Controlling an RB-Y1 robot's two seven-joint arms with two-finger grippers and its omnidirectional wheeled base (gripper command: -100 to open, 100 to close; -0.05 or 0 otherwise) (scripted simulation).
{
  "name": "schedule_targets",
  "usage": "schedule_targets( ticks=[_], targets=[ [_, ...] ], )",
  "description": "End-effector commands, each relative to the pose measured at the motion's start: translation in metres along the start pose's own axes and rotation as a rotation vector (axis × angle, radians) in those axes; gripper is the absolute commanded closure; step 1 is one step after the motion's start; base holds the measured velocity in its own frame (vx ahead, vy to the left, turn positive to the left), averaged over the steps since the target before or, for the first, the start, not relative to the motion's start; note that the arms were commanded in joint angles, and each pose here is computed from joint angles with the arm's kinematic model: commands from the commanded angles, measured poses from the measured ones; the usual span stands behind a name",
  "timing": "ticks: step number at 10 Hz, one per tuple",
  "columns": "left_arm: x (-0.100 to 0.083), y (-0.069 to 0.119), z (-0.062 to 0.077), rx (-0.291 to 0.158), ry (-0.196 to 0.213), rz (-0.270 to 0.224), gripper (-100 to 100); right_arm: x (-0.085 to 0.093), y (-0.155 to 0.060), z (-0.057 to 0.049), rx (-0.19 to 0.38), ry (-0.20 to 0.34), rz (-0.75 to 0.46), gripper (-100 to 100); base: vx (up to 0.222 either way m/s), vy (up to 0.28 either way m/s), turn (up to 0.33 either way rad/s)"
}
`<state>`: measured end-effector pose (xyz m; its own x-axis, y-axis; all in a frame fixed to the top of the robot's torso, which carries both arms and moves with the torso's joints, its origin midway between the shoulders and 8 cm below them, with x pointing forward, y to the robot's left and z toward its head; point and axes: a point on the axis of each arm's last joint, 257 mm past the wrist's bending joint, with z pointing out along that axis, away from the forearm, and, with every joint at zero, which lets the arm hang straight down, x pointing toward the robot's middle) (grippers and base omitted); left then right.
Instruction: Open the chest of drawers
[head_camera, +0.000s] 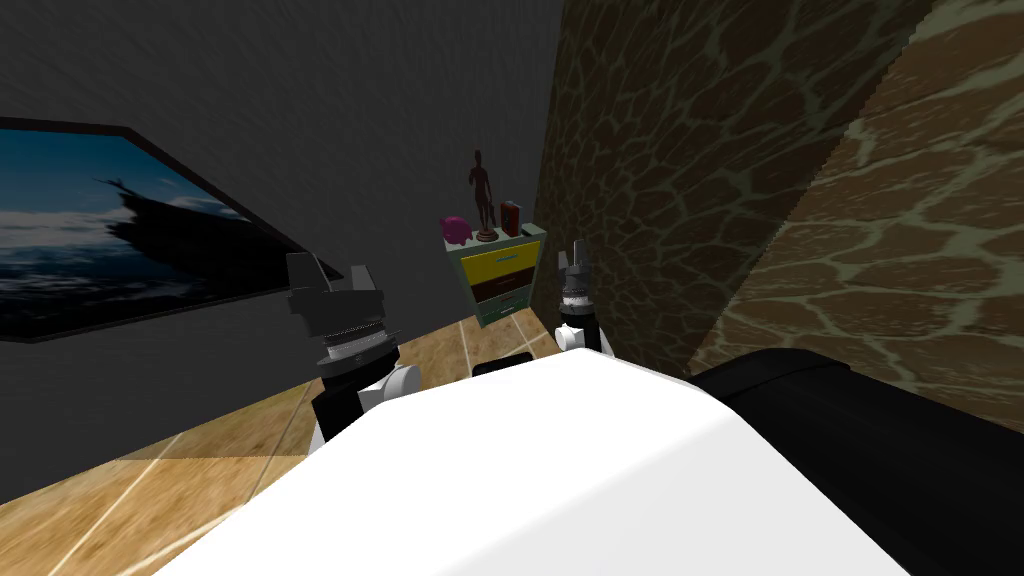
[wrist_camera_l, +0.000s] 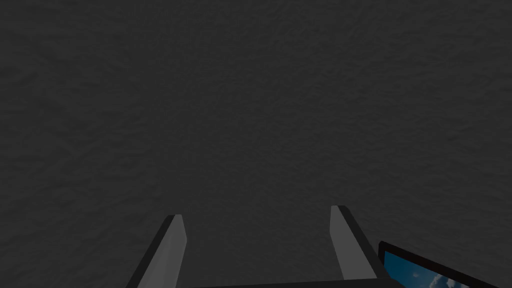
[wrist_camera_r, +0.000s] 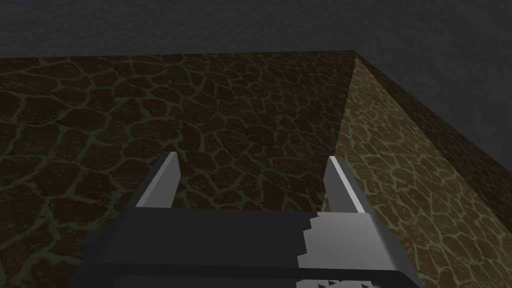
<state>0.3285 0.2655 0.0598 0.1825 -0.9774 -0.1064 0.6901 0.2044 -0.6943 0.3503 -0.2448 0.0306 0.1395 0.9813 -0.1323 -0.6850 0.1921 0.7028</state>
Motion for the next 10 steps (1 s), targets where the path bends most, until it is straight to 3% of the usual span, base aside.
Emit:
schedule_targets(
  ticks=[1, 9, 10],
  targets=[
    [0.0000, 0.0000, 0.0000, 0.000, 0.000, 0.000, 0, 0.0000, 0.0000, 0.0000, 0.000, 0.000, 0.000, 0, 0.000, 0.000, 0.000],
    [0.0000, -0.0002, 0.0000, 0.000, 0.000, 0.000, 0, 0.0000, 0.0002, 0.0001, 0.000, 0.000, 0.000, 0, 0.000, 0.000, 0.000],
    [0.0000, -0.0002, 0.0000, 0.000, 0.000, 0.000, 0, 0.0074, -0.0035, -0.0005, 0.002, 0.051, -0.063, -100, 0.026, 0.018, -0.040]
  ],
)
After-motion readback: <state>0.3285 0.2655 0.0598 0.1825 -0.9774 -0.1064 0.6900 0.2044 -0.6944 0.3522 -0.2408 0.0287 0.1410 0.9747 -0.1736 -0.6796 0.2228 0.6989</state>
